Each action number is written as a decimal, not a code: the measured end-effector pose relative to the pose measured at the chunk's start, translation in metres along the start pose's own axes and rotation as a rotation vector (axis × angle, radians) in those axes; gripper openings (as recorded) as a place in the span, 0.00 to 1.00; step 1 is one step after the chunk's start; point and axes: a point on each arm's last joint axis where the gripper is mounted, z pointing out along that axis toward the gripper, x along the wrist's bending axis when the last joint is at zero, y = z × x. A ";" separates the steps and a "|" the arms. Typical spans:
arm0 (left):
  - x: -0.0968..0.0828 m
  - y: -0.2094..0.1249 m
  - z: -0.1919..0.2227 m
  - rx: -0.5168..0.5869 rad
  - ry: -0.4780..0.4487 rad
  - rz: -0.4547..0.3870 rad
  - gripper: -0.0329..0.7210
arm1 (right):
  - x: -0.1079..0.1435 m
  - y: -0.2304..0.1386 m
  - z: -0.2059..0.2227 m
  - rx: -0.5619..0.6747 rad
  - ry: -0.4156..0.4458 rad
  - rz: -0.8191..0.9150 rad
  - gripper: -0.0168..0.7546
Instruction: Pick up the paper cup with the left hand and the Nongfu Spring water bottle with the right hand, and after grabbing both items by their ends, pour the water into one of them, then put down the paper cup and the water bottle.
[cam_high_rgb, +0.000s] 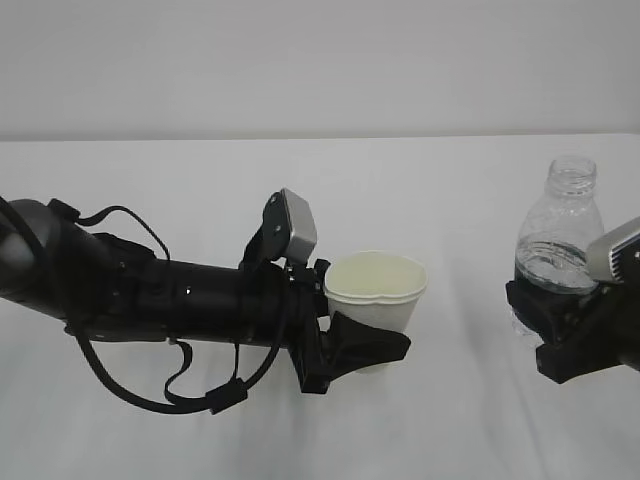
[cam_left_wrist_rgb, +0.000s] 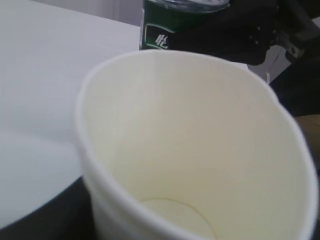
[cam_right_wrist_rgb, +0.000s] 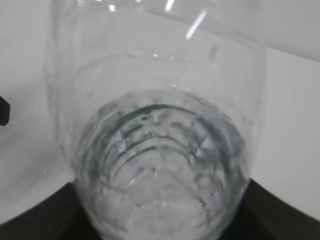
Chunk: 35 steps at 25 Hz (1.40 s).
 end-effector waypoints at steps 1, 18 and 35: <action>0.000 -0.001 0.001 0.012 0.006 0.001 0.65 | -0.001 0.000 0.001 0.014 -0.001 -0.010 0.60; -0.003 0.006 0.021 0.016 0.000 0.030 0.65 | -0.004 0.000 0.005 0.080 -0.002 -0.167 0.60; 0.004 0.010 0.034 -0.026 -0.037 0.017 0.65 | -0.013 0.005 0.013 0.166 -0.018 -0.281 0.60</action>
